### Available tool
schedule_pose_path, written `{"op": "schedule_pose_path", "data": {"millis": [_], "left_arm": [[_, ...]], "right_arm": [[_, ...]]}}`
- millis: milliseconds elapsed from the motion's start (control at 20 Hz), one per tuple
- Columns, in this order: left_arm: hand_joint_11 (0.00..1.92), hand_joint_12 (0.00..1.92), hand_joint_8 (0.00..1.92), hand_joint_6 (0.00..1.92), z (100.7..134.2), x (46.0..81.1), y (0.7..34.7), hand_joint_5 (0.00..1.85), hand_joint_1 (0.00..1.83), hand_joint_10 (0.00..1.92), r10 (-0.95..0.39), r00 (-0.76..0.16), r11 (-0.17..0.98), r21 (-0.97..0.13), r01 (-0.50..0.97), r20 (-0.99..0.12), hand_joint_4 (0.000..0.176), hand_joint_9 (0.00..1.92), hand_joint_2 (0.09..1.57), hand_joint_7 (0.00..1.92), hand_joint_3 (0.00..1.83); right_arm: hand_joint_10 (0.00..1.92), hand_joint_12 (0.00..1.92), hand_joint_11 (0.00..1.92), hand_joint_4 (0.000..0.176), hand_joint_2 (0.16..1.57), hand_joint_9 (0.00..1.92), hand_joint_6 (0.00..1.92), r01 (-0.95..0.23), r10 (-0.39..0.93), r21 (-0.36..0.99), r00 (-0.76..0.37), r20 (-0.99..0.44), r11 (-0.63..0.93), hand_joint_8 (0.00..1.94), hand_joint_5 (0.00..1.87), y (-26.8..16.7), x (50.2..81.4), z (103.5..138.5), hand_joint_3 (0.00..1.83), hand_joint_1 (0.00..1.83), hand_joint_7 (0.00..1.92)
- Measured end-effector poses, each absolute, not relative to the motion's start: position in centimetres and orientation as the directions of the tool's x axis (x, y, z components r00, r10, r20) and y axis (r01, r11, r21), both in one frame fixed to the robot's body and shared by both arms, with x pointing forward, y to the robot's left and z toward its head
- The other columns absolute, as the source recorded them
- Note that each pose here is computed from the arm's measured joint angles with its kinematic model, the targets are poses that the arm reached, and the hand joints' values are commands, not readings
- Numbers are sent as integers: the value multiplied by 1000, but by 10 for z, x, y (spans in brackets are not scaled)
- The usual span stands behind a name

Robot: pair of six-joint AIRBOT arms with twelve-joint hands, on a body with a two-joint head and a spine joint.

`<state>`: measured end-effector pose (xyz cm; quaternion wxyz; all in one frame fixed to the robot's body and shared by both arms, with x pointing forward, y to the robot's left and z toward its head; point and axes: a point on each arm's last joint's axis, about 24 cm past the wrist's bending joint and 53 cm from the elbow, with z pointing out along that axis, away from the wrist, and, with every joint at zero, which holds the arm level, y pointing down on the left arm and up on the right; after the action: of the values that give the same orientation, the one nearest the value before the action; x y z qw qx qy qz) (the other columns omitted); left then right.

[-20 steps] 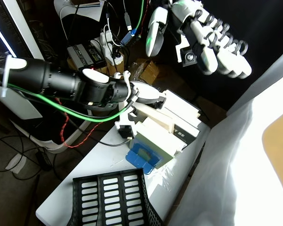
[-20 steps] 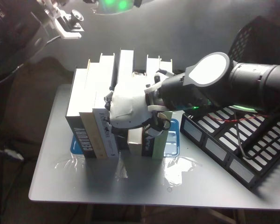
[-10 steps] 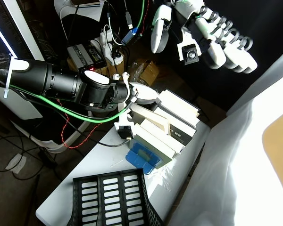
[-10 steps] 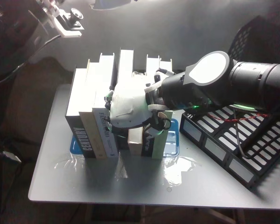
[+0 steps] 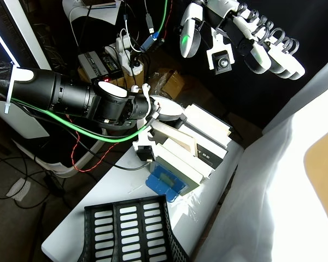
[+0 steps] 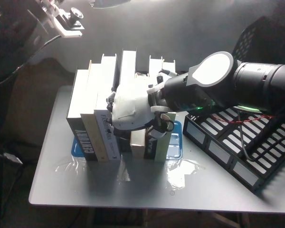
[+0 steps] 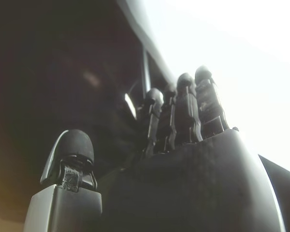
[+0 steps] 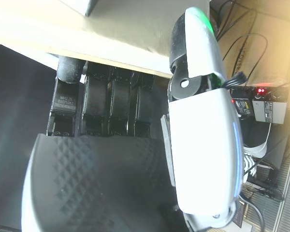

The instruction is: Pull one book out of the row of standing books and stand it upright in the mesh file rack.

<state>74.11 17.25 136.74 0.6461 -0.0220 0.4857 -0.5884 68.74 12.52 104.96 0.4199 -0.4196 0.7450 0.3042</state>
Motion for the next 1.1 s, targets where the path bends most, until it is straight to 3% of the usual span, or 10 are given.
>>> {"op": "schedule_pose_path", "data": {"millis": [50, 100, 150, 400, 500, 650, 900, 1000, 1050, 1100], "left_arm": [[0, 0, 0, 3, 1367, 741, 173, 86, 88, 0, -782, -164, 307, -601, 738, -601, 0, 0, 1352, 1, 11], [0, 0, 0, 3, 1366, 742, 174, 86, 88, 0, -787, -164, 303, -605, 736, -595, 0, 0, 1352, 1, 11], [0, 0, 0, 3, 1363, 743, 178, 86, 88, 0, -791, -162, 308, -612, 728, -591, 0, 0, 1352, 1, 11], [0, 0, 0, 3, 1353, 747, 191, 86, 88, 0, -806, -154, 319, -639, 700, -571, 0, 0, 1352, 1, 11], [0, 0, 0, 3, 1347, 750, 200, 86, 88, 0, -817, -150, 323, -656, 682, -557, 0, 0, 1352, 1, 11], [0, 0, 0, 3, 1342, 752, 212, 86, 88, 0, -837, -138, 322, -680, 658, -530, 0, 0, 1352, 1, 11], [0, 0, 0, 3, 1330, 753, 225, 86, 88, 0, -858, -126, 320, -709, 628, -499, 0, 0, 1352, 1, 11], [0, 0, 0, 3, 1327, 752, 229, 86, 88, 0, -861, -123, 322, -715, 621, -494, 0, 0, 1352, 1, 10], [0, 0, 0, 3, 1325, 752, 232, 86, 88, 0, -871, -119, 312, -724, 615, -476, 0, 0, 1352, 1, 10], [0, 0, 0, 2, 1323, 752, 234, 86, 88, 0, -873, -116, 313, -726, 612, -474, 0, 0, 1353, 1, 10]], "right_arm": [[1340, 1750, 509, 0, 1123, 849, 1042, -882, -370, 101, -294, -882, 460, 958, 934, 126, 687, 1051, 5, 1366, 994], [1292, 1688, 415, 0, 1134, 820, 1204, -882, -369, 103, -296, -881, 460, 917, 888, 126, 687, 1051, 3, 1364, 992], [1256, 1652, 419, 0, 1127, 838, 1211, -883, -368, 106, -297, -881, 458, 860, 892, 128, 685, 1051, 0, 1368, 1025], [1367, 1766, 381, 0, 1138, 795, 1153, -901, -383, 96, -274, -882, 423, 923, 854, 125, 671, 1058, 2, 1366, 1021], [1344, 1686, 475, 0, 1133, 805, 1132, -905, -373, 113, -279, -885, 410, 909, 895, 120, 668, 1071, 0, 1367, 1013], [1368, 1745, 528, 0, 1132, 809, 1111, -915, -360, 124, -272, -892, 384, 934, 886, 115, 661, 1090, 2, 1368, 1022], [1299, 1692, 501, 0, 1130, 873, 1185, -922, -338, 158, -283, -898, 355, 888, 868, 102, 651, 1115, 0, 1369, 997], [1217, 1638, 626, 0, 1111, 948, 1144, -922, -327, 170, -289, -900, 347, 826, 874, 99, 649, 1125, 0, 1378, 1042], [1315, 1710, 650, 0, 1140, 905, 1221, -924, -327, 176, -291, -899, 339, 956, 802, 97, 647, 1130, 6, 1368, 963], [1383, 1761, 702, 0, 1149, 888, 1167, -925, -325, 175, -289, -900, 336, 1038, 796, 95, 645, 1133, 6, 1366, 933]]}}
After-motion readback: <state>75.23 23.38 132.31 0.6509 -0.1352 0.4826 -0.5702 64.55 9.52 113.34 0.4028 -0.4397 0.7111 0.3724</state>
